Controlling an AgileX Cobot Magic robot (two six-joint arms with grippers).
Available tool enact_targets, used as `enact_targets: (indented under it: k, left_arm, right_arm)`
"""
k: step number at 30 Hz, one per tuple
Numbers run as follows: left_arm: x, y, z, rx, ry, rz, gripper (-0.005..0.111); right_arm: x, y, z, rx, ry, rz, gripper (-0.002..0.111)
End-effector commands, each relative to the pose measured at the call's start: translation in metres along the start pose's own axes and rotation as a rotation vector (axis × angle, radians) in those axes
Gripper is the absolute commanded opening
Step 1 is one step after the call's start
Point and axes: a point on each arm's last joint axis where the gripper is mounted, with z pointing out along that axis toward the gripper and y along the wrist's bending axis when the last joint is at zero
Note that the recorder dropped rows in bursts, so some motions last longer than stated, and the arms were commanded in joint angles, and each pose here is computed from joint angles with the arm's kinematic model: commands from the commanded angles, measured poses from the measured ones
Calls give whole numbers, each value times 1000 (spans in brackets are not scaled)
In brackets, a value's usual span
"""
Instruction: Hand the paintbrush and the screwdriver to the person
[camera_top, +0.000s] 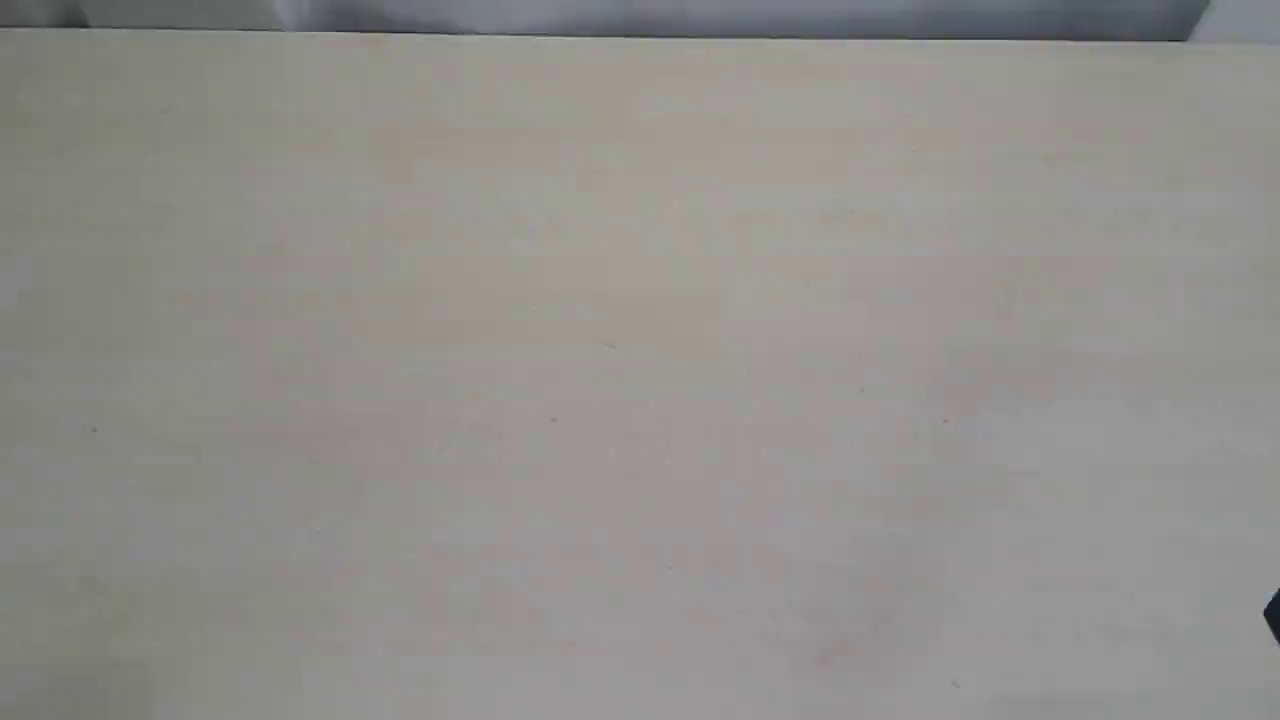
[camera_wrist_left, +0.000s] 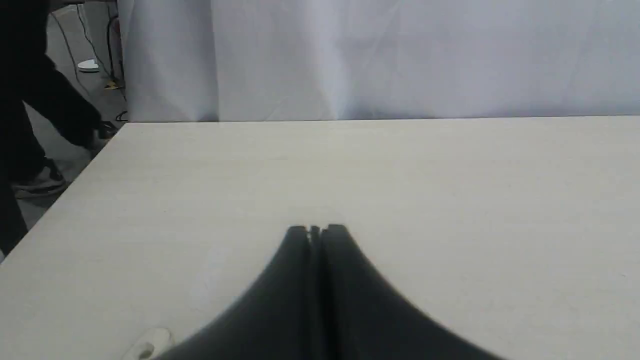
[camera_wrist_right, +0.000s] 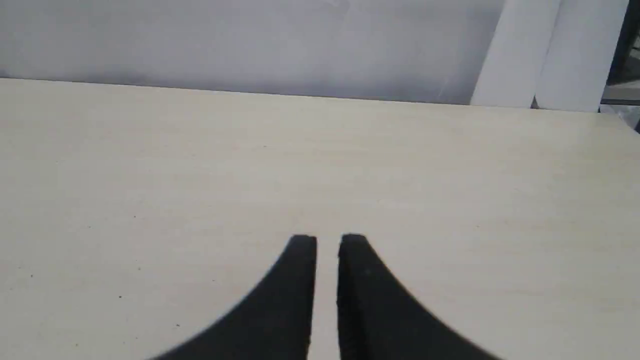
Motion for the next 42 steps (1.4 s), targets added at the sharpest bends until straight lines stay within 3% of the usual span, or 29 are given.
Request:
enact_targets:
  k: [1, 42]
  left_arm:
    - [0, 0, 0, 9, -7, -1, 0]
    - [0, -1, 0, 9, -7, -2, 0]
  right_arm:
    - [3, 3, 0, -28, 19, -81, 10]
    - [4, 5, 0, -54, 26, -22, 10]
